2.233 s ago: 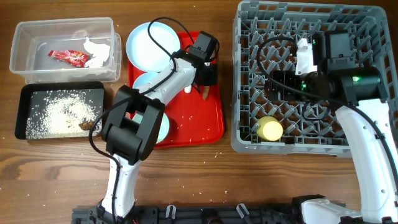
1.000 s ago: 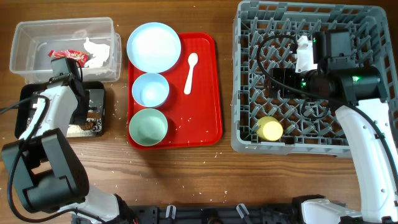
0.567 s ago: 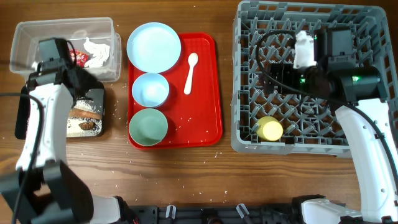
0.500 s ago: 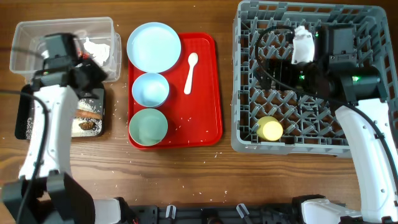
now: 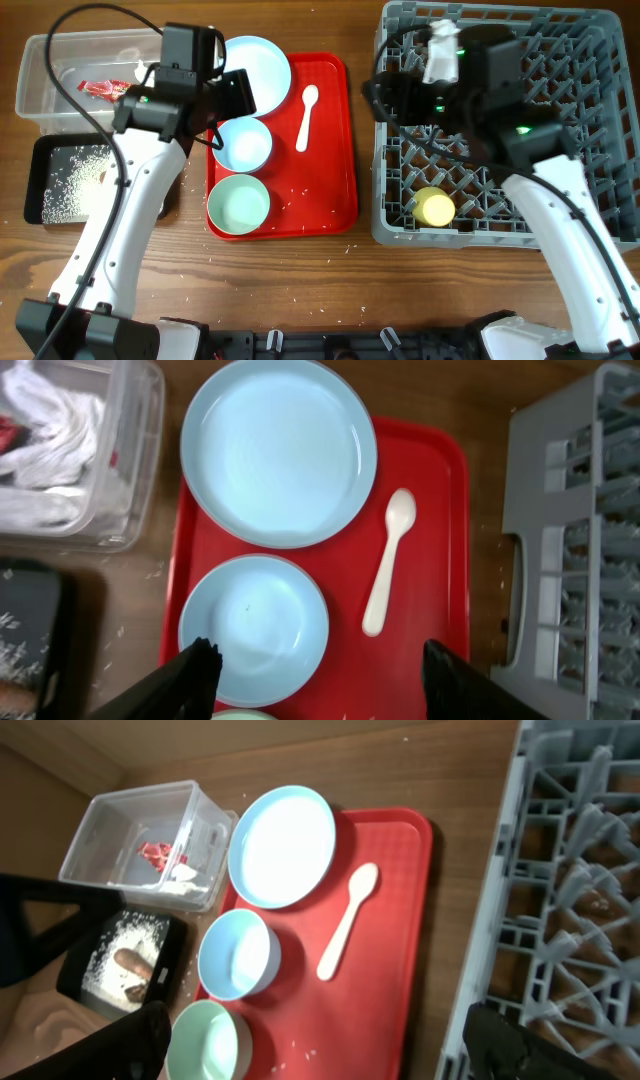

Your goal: Sort waste into correct bins and load items into the dishwasher rack

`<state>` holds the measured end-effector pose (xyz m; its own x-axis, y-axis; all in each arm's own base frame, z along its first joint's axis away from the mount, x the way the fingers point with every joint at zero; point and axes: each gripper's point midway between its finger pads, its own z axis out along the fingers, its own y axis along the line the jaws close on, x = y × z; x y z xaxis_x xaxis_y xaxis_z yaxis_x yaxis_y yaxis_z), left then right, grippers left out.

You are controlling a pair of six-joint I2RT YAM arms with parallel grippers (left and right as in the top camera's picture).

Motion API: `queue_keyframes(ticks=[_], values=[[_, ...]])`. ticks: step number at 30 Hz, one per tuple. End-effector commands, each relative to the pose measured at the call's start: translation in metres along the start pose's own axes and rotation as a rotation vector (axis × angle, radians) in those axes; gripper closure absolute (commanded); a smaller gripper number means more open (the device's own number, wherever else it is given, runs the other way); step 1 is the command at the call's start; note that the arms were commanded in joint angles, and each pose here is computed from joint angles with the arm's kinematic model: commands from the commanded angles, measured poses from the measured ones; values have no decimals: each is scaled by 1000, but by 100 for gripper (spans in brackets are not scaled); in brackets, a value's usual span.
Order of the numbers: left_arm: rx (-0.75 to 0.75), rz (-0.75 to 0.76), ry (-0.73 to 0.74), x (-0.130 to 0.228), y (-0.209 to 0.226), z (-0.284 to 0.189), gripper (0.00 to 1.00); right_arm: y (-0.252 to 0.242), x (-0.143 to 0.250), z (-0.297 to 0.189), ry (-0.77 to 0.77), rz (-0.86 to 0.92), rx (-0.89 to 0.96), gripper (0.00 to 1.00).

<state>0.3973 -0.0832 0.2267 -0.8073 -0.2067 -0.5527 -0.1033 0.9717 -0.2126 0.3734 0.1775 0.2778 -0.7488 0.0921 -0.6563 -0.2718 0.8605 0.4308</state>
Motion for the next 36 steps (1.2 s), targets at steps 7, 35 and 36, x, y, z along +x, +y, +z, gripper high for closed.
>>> queue_keyframes(ticks=[7,35,36], values=[[-32,65,0,-10,3,-30,29,13,-3,53,-20,37,23,14],[-244,-289,24,-16,135,-44,17,64,120,239,217,99,-110,49],[-251,-307,21,-16,140,-45,17,64,124,243,223,100,-110,50]])
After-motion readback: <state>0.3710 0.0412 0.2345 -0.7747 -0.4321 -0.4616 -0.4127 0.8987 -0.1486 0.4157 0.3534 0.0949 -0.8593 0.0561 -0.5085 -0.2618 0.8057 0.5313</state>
